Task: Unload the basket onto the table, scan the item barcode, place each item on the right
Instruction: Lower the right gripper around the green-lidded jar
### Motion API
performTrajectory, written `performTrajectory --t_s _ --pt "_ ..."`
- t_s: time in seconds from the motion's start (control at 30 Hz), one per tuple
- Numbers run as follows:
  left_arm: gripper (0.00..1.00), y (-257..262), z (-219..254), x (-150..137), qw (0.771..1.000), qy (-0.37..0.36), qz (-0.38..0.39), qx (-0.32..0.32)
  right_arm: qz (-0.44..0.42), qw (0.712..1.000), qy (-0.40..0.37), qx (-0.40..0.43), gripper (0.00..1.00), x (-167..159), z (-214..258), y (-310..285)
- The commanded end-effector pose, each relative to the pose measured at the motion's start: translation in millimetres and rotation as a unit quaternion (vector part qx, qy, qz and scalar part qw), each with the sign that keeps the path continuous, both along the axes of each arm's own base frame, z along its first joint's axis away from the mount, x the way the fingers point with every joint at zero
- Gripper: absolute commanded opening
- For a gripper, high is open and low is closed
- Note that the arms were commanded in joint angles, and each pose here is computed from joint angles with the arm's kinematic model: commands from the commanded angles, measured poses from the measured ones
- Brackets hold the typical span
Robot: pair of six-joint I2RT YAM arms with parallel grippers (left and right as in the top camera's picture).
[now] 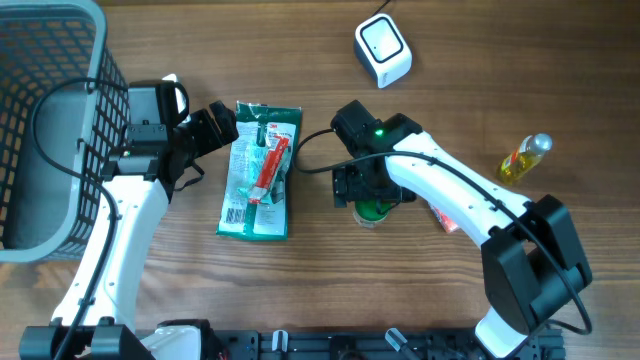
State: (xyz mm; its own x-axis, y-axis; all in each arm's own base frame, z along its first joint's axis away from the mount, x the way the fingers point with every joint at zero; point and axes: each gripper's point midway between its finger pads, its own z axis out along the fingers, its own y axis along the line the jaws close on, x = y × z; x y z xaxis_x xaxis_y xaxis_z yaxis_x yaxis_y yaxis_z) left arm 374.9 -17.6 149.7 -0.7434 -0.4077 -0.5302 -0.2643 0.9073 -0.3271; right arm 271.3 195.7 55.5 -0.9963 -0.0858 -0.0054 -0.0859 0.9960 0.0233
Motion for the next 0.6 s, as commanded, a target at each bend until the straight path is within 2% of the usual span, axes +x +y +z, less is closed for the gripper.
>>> performTrajectory --t_s 0.0,0.13,0.33,0.57 --pt "1.00 -0.4 11.5 3.3 1.000 -0.016 -0.004 -0.003 0.000 0.999 -0.035 -0.004 1.00 5.4 18.0 -6.8" --pt "1.00 -0.4 11.5 3.3 1.000 -0.016 -0.004 -0.003 0.002 0.999 -0.045 0.022 1.00 -0.5 39.5 -4.6" --pt "1.00 -0.4 11.5 3.3 1.000 -0.016 -0.004 -0.003 0.003 0.999 -0.035 0.028 1.00 -4.0 38.1 -2.3" --pt "1.00 -0.4 11.5 3.3 1.000 -0.016 -0.004 -0.003 0.042 0.999 -0.021 0.019 1.00 -11.5 37.3 -6.8"
